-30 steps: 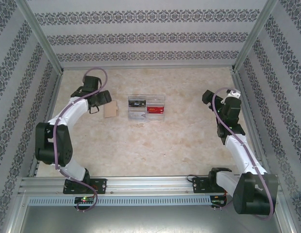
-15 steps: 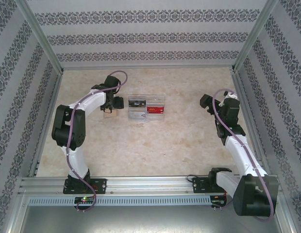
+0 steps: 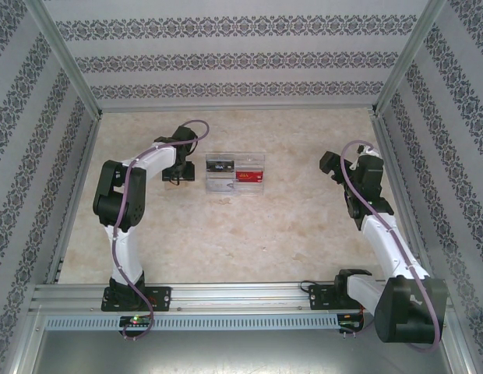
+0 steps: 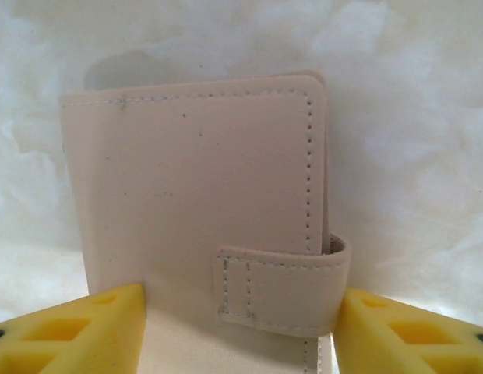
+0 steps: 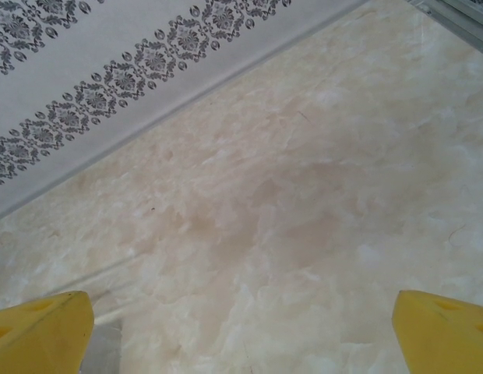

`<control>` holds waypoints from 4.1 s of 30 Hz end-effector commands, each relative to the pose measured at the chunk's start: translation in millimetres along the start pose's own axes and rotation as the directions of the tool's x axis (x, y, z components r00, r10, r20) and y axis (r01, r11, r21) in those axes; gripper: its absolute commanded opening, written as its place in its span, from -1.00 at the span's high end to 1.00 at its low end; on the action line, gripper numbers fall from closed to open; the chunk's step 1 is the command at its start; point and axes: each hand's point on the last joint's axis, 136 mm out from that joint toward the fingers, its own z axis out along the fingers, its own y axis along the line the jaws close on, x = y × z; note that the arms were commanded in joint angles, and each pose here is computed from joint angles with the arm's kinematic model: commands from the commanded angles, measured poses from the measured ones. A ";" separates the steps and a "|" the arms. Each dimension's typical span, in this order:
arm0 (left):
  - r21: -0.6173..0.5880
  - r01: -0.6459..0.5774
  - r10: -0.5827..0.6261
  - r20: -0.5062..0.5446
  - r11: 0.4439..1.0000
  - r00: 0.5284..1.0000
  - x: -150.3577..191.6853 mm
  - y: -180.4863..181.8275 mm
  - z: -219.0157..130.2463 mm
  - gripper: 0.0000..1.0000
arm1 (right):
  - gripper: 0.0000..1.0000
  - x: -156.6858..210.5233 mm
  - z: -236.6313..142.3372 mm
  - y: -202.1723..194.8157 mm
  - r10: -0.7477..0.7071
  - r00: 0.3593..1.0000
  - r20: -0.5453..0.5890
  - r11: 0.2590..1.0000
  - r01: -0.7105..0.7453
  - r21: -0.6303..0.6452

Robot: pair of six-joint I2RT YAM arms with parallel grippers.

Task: Take the credit cards out of the card holder

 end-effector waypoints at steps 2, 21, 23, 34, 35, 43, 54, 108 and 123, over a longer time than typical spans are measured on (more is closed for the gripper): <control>-0.060 -0.039 0.035 -0.061 0.997 0.997 16.4 9.7 1.9 0.13 | -0.96 -5.4 -0.2 14.5 -0.005 1.000 -0.010 0.999 0.004 -0.040; 0.504 0.126 -0.173 0.049 0.855 0.984 61.2 -30.8 -145.1 1.00 | -0.97 12.5 -1.9 50.3 -0.085 0.993 -0.075 0.991 0.077 -0.110; 0.596 0.150 -0.211 0.033 0.789 0.977 75.3 -39.0 -160.3 1.00 | -0.96 15.5 -2.6 55.1 -0.097 0.992 -0.082 0.989 0.087 -0.118; 0.894 0.166 -0.314 -0.030 0.417 0.949 140.1 -98.3 -193.8 1.00 | -0.97 23.1 -1.0 87.2 -0.193 0.972 -0.131 0.972 0.172 -0.161; 0.900 0.159 -0.318 -0.023 0.407 0.948 142.2 -102.9 -193.3 1.00 | -0.96 24.5 -0.7 89.8 -0.204 0.969 -0.137 0.970 0.180 -0.166; 0.885 0.167 -0.336 -0.013 0.435 0.942 159.7 -116.8 -155.4 1.00 | -0.96 39.4 -0.8 108.3 -0.277 0.946 -0.168 0.949 0.242 -0.202; 0.756 0.152 -0.234 0.001 0.636 0.972 193.0 -93.0 -110.1 0.34 | -0.96 53.1 -3.6 114.9 -0.297 0.938 -0.181 0.944 0.260 -0.204; 0.042 0.030 -0.020 -0.218 0.999 0.976 207.2 -91.2 -65.3 -0.05 | -0.96 154.6 -39.1 144.6 -0.396 0.836 -0.379 0.907 0.292 -0.304; -0.023 -0.077 0.070 -0.221 0.997 0.973 200.4 -90.2 -66.5 0.66 | -0.96 161.6 -38.6 143.5 -0.384 0.835 -0.393 0.915 0.286 -0.285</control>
